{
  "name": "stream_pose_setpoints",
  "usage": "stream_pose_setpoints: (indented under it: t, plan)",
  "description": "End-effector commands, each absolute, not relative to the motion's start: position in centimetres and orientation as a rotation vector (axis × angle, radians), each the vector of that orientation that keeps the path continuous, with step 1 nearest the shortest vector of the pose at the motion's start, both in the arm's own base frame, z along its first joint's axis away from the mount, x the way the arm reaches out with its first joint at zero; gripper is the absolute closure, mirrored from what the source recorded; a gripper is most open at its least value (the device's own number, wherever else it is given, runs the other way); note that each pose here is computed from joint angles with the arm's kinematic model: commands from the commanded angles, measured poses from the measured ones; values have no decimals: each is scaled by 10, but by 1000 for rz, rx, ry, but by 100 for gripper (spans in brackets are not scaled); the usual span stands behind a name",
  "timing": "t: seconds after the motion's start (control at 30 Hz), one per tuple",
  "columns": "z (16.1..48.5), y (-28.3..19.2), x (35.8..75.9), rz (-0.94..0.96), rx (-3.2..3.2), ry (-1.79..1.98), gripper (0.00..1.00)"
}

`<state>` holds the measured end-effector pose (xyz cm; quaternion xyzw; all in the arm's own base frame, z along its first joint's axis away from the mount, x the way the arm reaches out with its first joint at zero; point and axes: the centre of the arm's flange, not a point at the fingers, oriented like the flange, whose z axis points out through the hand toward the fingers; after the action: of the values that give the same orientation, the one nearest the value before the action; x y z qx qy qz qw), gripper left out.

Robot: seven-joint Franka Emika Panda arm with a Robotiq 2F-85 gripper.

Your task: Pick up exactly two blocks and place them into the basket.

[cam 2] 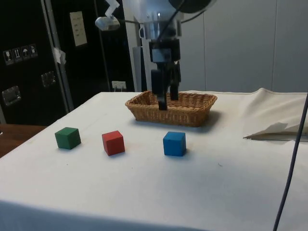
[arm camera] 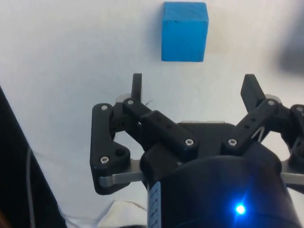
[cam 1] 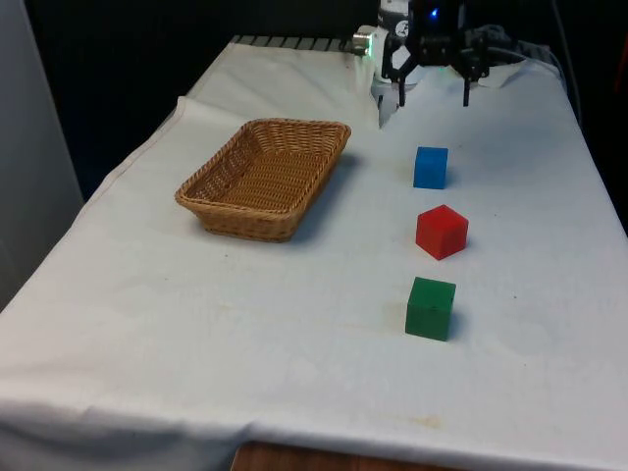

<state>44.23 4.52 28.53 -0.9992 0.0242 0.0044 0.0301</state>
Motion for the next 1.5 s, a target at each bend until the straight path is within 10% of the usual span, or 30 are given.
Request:
stream_pose_setpoints:
  t: [0.0, 1.47]
  plan:
    - [281, 51, 441, -8, -3073, 70, 0]
    - [191, 60, 435, -22, -3120, 18, 0]
